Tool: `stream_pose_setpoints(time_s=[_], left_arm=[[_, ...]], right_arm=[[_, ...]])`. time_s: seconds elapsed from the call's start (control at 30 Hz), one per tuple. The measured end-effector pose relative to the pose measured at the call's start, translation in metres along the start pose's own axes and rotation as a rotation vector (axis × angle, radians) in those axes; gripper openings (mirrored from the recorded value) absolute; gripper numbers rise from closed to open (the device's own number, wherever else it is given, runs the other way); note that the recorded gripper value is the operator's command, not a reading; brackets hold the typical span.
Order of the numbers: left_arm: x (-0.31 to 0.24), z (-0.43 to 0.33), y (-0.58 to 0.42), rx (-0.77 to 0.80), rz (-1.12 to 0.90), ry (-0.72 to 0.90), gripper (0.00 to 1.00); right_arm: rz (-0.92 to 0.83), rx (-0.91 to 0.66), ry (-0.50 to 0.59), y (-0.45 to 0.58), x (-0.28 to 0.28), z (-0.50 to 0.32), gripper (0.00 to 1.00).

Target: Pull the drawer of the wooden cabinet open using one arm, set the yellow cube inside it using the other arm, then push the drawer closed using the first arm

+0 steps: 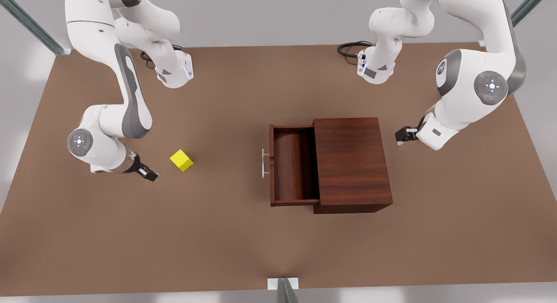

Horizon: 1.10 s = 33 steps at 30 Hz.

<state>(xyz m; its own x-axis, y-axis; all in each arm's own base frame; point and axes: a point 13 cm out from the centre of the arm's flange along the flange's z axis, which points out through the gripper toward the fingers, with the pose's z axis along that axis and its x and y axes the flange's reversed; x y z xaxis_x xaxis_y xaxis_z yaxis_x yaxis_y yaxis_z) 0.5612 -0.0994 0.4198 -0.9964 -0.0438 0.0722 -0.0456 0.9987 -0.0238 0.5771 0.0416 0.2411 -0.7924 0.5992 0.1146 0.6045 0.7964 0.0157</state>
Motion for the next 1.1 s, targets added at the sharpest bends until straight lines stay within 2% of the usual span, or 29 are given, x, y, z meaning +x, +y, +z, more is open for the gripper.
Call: stream_pose_setpoints(time_s=[0.57,0.7,0.97,1.1], left_arm=[[-0.016,-0.007,0.014,0.007,0.082,-0.045,1.00],[-0.019,0.013,0.011,0.031,0.088,-0.011,1.00],[-0.016,0.008,0.064,0.043,0.026,0.019,1.00],[-0.007,0.009,0.055,0.045,0.052,0.049,1.00]], right_arm=[[0.141,0.040,0.001,-0.020,0.045,0.122,1.00],[0.148,0.032,-0.009,-0.012,0.054,0.131,1.00],[0.191,0.042,-0.007,-0.027,0.074,0.153,1.00],[0.208,0.033,-0.018,-0.028,0.073,0.155,1.00]])
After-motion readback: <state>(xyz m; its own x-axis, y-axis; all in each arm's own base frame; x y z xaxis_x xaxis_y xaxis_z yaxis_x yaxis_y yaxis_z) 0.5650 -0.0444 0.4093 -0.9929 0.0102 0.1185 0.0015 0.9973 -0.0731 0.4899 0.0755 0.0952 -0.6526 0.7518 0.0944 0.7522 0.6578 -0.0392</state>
